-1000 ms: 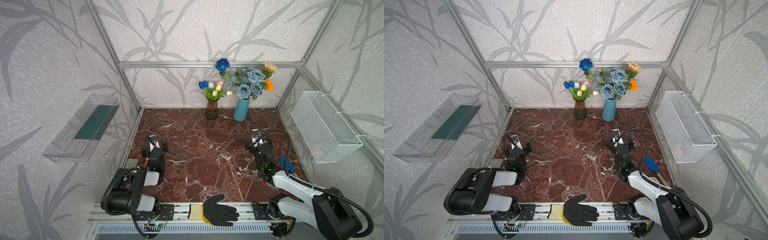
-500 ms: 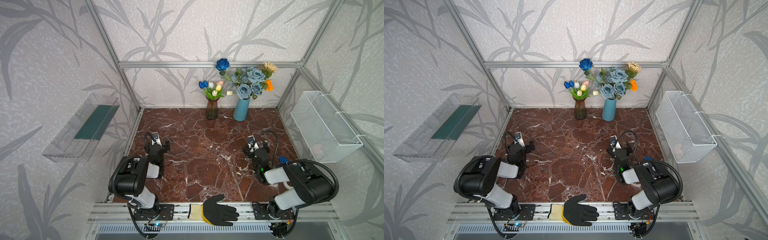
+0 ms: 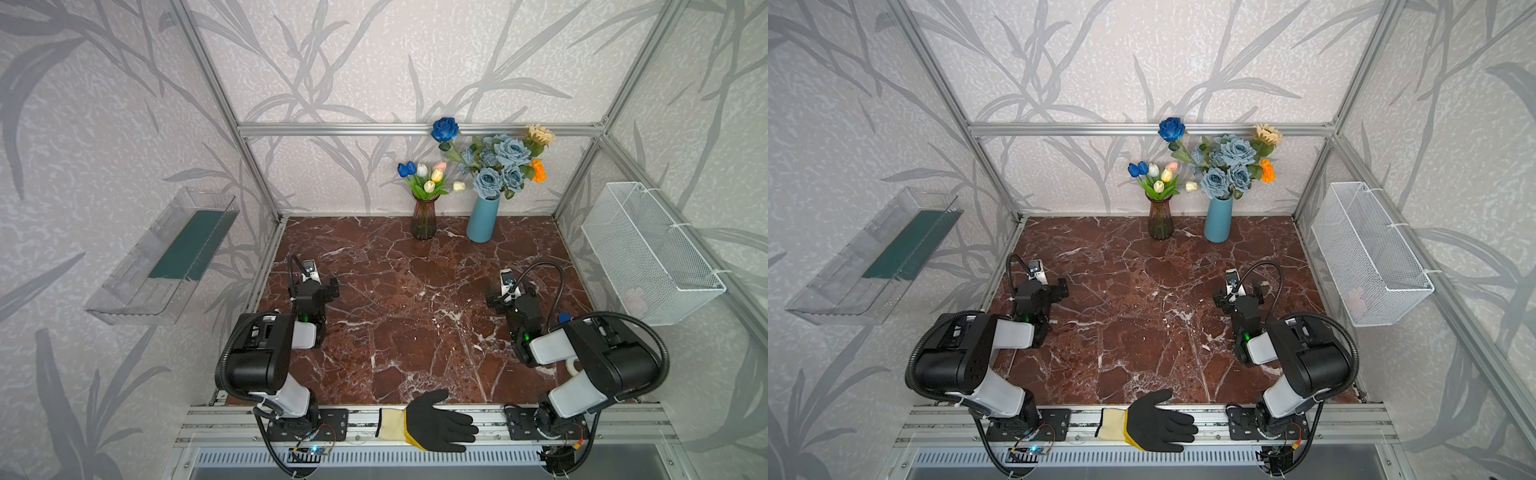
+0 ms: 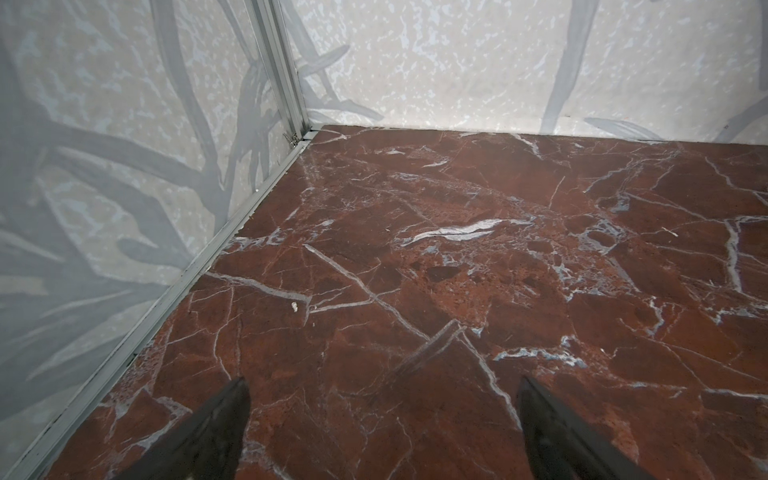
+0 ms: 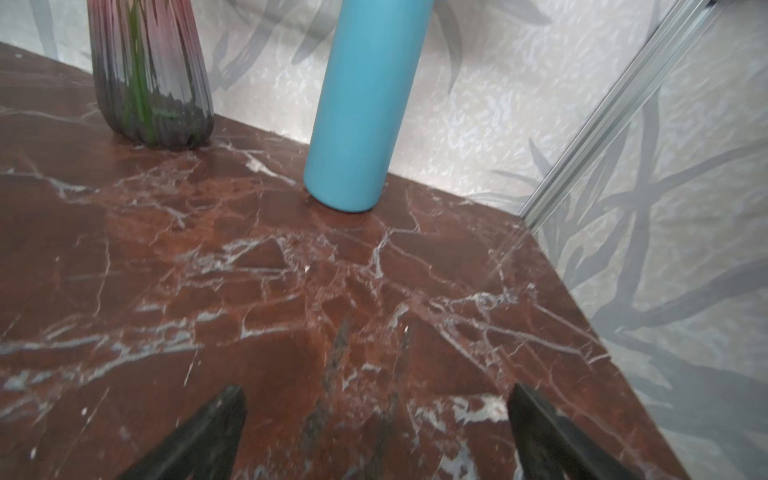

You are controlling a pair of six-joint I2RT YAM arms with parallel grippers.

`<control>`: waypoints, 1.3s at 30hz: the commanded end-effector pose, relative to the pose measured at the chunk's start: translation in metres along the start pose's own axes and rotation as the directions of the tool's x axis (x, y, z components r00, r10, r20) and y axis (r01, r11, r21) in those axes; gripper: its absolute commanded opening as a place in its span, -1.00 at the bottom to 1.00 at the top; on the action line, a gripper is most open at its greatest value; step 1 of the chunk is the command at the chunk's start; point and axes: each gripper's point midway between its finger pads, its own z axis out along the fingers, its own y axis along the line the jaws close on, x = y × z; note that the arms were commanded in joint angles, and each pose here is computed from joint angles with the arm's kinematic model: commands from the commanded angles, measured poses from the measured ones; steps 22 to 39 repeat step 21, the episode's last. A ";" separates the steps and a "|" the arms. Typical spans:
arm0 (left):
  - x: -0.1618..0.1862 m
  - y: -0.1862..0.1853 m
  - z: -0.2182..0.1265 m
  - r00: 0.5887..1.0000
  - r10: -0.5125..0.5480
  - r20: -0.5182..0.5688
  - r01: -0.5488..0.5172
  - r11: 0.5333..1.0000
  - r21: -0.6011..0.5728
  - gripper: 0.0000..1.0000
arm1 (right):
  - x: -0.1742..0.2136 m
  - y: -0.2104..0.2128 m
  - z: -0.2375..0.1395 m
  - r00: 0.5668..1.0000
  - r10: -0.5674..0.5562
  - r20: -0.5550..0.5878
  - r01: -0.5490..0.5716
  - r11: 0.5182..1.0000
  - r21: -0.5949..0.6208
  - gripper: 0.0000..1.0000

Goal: Arrange the flowers into the vase

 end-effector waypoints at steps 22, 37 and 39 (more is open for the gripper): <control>-0.005 0.000 -0.001 1.000 -0.014 0.011 0.014 1.000 0.003 0.99 | -0.007 -0.017 0.031 0.985 0.157 -0.069 -0.158 0.987 -0.012 0.98; -0.005 0.000 -0.001 1.000 -0.014 0.011 0.014 1.000 0.003 0.99 | -0.007 -0.017 0.031 0.985 0.157 -0.069 -0.158 0.987 -0.012 0.98; -0.005 0.000 -0.001 1.000 -0.014 0.011 0.014 1.000 0.003 0.99 | -0.007 -0.017 0.031 0.985 0.157 -0.069 -0.158 0.987 -0.012 0.98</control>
